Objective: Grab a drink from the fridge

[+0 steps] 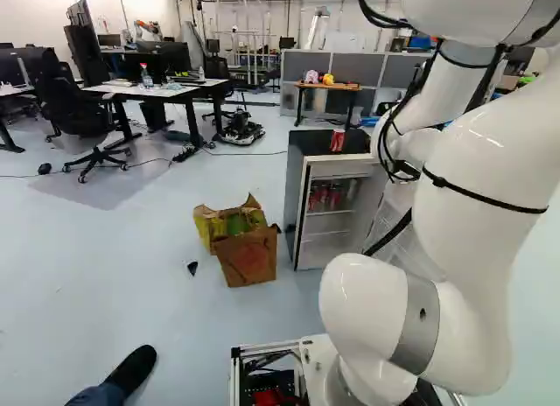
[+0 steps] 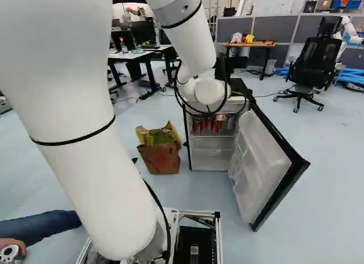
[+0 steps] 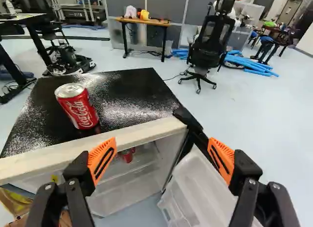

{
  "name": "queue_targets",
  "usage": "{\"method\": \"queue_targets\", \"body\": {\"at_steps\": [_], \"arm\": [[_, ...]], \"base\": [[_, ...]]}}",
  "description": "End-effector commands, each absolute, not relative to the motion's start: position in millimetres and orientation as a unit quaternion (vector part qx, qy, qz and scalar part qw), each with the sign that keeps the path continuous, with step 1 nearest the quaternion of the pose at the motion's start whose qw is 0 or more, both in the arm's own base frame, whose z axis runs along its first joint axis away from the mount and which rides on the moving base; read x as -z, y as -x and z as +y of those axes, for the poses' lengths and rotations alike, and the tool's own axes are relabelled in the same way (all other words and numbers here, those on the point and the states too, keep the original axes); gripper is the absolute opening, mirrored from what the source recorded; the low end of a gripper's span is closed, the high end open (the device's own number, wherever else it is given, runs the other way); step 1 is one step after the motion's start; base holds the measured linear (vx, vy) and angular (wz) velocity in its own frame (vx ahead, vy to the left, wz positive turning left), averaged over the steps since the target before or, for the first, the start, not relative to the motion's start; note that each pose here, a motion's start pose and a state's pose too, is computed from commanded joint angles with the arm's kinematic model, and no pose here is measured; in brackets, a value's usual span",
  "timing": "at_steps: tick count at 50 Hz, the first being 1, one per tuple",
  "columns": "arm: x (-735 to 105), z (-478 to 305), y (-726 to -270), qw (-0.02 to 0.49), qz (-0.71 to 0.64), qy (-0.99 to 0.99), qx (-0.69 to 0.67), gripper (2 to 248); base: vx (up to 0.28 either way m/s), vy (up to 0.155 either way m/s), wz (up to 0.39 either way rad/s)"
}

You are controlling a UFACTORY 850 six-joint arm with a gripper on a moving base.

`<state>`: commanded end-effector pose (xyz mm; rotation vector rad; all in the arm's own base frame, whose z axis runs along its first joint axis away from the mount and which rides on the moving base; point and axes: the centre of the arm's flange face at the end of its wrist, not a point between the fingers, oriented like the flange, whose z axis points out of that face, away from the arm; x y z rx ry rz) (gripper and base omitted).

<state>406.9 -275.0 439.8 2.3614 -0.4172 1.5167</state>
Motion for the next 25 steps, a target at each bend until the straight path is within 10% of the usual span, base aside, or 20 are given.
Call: {"method": "queue_targets", "body": {"at_steps": [25], "arm": [[-458.2,-310.1,-380.6,0.177,-0.196,-0.827,-0.497,247]], "base": [[0.0,0.0,0.0]]}}
